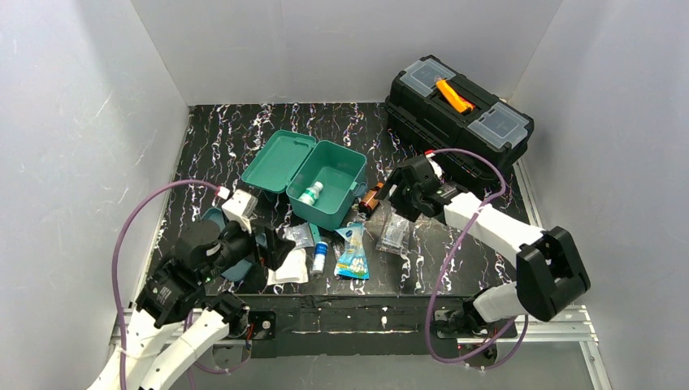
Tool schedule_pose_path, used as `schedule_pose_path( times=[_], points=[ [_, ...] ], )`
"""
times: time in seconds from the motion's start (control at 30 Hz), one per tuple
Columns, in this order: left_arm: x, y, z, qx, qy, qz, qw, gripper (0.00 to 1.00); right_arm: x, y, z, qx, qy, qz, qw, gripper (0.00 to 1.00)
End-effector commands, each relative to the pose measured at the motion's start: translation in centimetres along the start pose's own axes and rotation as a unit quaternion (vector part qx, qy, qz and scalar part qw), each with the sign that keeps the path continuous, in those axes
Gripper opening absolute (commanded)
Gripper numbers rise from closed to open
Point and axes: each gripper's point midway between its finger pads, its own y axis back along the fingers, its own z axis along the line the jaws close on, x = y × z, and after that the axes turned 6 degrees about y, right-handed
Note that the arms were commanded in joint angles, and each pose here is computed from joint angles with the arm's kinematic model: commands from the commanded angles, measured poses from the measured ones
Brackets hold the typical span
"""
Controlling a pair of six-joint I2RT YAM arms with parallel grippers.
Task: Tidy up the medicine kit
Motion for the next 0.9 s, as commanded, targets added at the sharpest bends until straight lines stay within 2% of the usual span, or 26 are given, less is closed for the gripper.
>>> schedule_pose_path(
  times=[0.0, 0.37, 0.87],
  points=[
    [2.0, -0.2, -1.8, 0.061, 0.041, 0.006, 0.997, 0.98, -1.7, -1.1, 2.8, -0.035, -0.036, -0.008, 0.999, 0.84],
    [3.3, 0.0, -2.7, 0.089, 0.053, 0.032, 0.994, 0.98, -1.0, -5.6, 2.7, -0.014, -0.045, 0.024, 0.999, 0.83],
    [3.3, 0.2, -2.9, 0.097, 0.046, 0.03, 0.994, 0.98, -0.3, -8.5, 1.5, 0.003, -0.059, 0.031, 0.998, 0.73]
  ],
)
